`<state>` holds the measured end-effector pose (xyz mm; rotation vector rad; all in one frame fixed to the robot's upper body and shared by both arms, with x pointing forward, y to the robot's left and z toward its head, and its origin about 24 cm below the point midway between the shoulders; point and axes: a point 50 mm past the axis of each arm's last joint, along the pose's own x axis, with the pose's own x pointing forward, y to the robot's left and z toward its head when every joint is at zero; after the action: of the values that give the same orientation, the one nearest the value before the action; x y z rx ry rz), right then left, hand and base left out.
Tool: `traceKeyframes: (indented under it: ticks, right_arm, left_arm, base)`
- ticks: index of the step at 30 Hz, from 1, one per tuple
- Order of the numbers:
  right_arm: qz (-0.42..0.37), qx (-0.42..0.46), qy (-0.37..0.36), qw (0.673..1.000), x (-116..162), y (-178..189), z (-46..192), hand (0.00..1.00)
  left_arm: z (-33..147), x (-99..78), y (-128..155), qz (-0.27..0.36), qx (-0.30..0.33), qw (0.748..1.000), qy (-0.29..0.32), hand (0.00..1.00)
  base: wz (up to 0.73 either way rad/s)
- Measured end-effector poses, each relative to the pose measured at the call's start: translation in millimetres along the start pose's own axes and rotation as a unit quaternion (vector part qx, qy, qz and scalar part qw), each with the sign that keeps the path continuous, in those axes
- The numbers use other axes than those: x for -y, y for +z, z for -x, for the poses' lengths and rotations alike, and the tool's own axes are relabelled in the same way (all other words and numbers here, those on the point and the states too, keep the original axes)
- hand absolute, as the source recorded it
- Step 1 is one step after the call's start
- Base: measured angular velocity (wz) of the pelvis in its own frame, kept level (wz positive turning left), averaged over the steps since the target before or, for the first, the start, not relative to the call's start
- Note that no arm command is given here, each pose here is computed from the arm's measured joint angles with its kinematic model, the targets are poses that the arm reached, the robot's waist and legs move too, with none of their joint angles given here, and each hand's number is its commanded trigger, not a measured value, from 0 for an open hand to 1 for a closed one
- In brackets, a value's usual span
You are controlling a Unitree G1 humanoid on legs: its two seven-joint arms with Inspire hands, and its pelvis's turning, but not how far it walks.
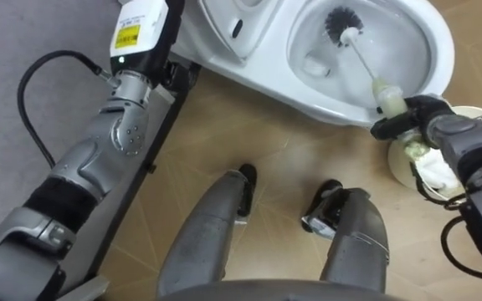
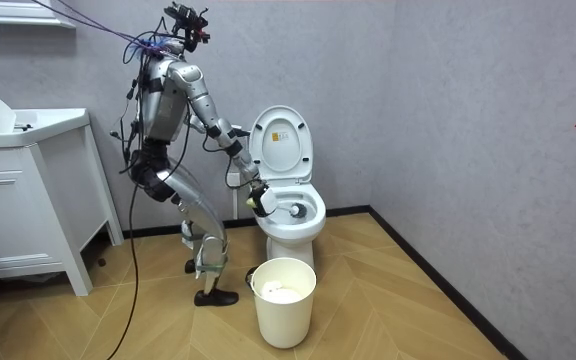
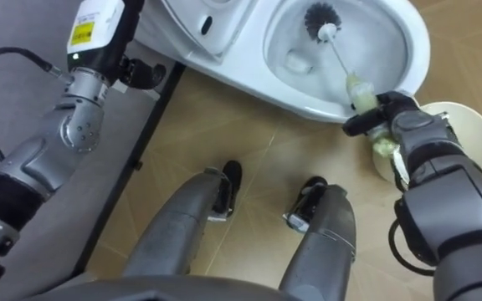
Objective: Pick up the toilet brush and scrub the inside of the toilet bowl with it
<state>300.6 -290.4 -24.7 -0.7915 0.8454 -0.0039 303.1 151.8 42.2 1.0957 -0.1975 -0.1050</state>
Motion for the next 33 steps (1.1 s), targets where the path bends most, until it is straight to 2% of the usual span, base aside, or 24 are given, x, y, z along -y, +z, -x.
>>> traceKeyframes:
  ticks: [4, 8, 13, 16, 22, 33]
  right_arm:
    - [0.154, 0.002, -0.023, 0.988, 2, 15, 0, 1.0]
    - [0.319, 0.01, -0.051, 0.946, 11, 33, 3, 1.0]
    - [0.42, 0.032, -0.072, 0.904, 10, 59, 7, 1.0]
    - [0.447, 0.044, -0.075, 0.89, 8, 68, 9, 1.0]
    - [0.456, 0.059, -0.079, 0.884, 7, 73, 12, 1.0]
    - [0.469, 0.063, -0.046, 0.88, 1, 56, 11, 1.0]
  left_arm:
    - [-5.1, 0.9, 3, -0.015, 0.01, 1.0, -0.004, 0.0]
    - [-6.0, 0.0, 0, -0.009, 0.01, 1.0, -0.006, 0.0]
    - [-2.0, -2.7, -8, -0.005, 0.004, 1.0, -0.008, 0.0]
    - [2.3, -6.6, -16, -0.006, 0.003, 1.0, -0.009, 0.0]
    - [4.0, -12.8, -20, 0.0, 0.013, 1.0, -0.004, 0.0]
    - [9.4, -4.2, -29, 0.003, 0.015, 0.999, -0.039, 0.0]
  base:
    - [0.0]
    - [-0.09]
    - [-0.11]
    - [-0.04]
    - [0.03]
    - [-0.02]
